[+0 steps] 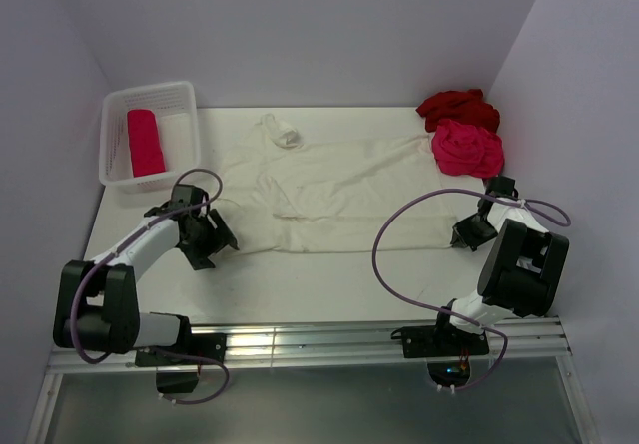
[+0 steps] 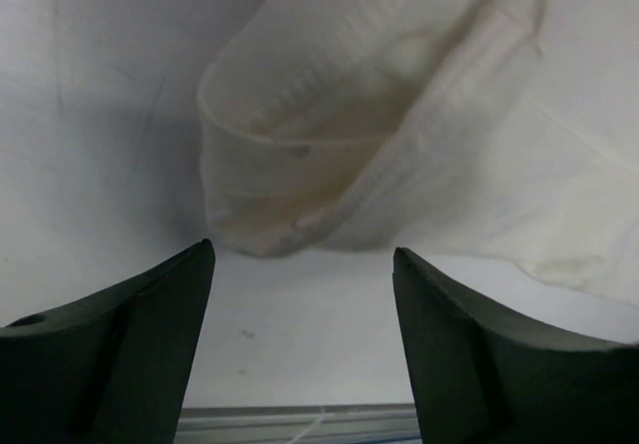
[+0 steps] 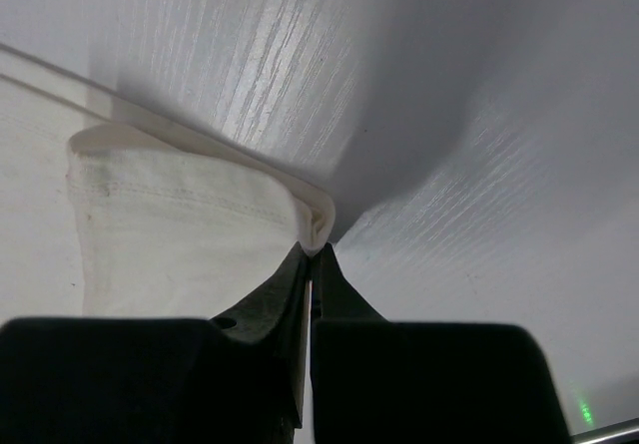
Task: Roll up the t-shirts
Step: Fold the tshirt
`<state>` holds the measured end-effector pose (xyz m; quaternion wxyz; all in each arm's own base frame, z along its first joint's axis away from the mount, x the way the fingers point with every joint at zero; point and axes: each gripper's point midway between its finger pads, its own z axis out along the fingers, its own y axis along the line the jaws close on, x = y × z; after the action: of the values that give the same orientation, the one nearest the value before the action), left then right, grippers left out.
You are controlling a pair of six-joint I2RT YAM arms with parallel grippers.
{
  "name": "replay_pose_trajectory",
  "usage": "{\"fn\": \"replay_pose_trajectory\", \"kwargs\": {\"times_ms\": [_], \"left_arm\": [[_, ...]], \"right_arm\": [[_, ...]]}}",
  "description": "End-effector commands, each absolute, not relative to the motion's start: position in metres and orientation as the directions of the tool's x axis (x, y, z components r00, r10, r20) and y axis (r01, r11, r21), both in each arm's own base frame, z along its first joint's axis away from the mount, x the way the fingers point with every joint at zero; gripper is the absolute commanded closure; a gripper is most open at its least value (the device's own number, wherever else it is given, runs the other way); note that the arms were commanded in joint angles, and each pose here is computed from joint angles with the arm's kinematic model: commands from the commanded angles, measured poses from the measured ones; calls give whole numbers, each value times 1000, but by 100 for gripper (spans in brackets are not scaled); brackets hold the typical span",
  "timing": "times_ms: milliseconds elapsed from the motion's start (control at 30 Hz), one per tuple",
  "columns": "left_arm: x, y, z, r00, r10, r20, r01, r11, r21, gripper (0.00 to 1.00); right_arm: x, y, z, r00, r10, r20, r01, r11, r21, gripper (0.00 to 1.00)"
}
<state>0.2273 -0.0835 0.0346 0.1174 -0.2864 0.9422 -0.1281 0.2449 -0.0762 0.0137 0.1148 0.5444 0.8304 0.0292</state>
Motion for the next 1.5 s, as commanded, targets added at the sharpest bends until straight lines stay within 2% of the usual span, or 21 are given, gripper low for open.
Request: {"fn": "replay_pose_trajectory", "kwargs": {"times_ms": [0, 67, 100, 133, 167, 333, 467, 767, 833, 867, 967, 1033, 1100, 1133, 1167, 1233, 1300, 1367, 1467], "left_arm": [[251, -73, 25, -793, -568, -221, -508, 816, -276, 24], [256, -66, 18, -810, -539, -230, -496, 840, -222, 46], [256, -64, 19, -816, -529, -233, -490, 847, -206, 76], [260, -63, 22, -816, -525, -243, -487, 850, -203, 94], [260, -63, 25, -818, -521, -243, -483, 852, -201, 100], [262, -57, 37, -820, -511, -257, -482, 859, -171, 100], [254, -57, 40, -835, -503, -223, -481, 864, -148, 100], [224, -72, 32, -841, -534, -87, -514, 839, -179, 100], [217, -75, 29, -837, -543, -64, -524, 830, -191, 100], [215, -76, 29, -837, -544, -61, -525, 829, -193, 100], [206, -75, 29, -836, -547, -48, -531, 827, -184, 100], [200, -74, 28, -836, -548, -39, -534, 827, -178, 100], [195, -73, 27, -835, -550, -38, -536, 826, -172, 100], [196, -73, 28, -834, -551, -40, -537, 825, -174, 100], [196, -72, 28, -834, -550, -43, -537, 827, -167, 100], [194, -72, 26, -834, -550, -35, -538, 827, -162, 100], [194, -73, 25, -836, -548, -28, -537, 827, -163, 100], [194, -73, 26, -837, -547, -27, -535, 828, -167, 100], [196, -75, 27, -839, -543, -30, -529, 828, -185, 100]], "right_arm": [[243, -80, 23, -379, 906, -186, 894, 410, 178, 100], [243, -80, 24, -385, 904, -187, 894, 415, 170, 100], [242, -82, 25, -384, 903, -194, 895, 416, 162, 100], [240, -82, 25, -391, 900, -191, 895, 420, 152, 100], [240, -84, 26, -394, 898, -197, 894, 424, 145, 100], [227, -91, 29, -401, 890, -215, 901, 426, 81, 100], [217, -93, 28, -402, 889, -222, 905, 422, 51, 100], [198, -104, 35, -415, 872, -260, 906, 423, -27, 100], [203, -95, 35, -436, 868, -238, 890, 455, 28, 88], [205, -93, 38, -438, 867, -237, 887, 461, 45, 72], [218, -85, 56, -425, 868, -258, 873, 468, 138, 51], [230, -79, 76, -433, 857, -281, 843, 495, 211, 50], [248, -65, 92, -506, 801, -319, 765, 588, 262, 50], [260, -67, 111, -517, 768, -378, 743, 621, 248, 50], [271, -39, 120, -610, 681, -405, 648, 723, 240, 50], [296, -7, 146, -663, 593, -457, 522, 804, 286, 49], [313, 45, 156, -737, 488, -468, 354, 868, 347, 49], [330, 76, 165, -769, 428, -475, 257, 887, 383, 49], [346, 135, 184, -803, 278, -528, 67, 922, 382, 55]]}}
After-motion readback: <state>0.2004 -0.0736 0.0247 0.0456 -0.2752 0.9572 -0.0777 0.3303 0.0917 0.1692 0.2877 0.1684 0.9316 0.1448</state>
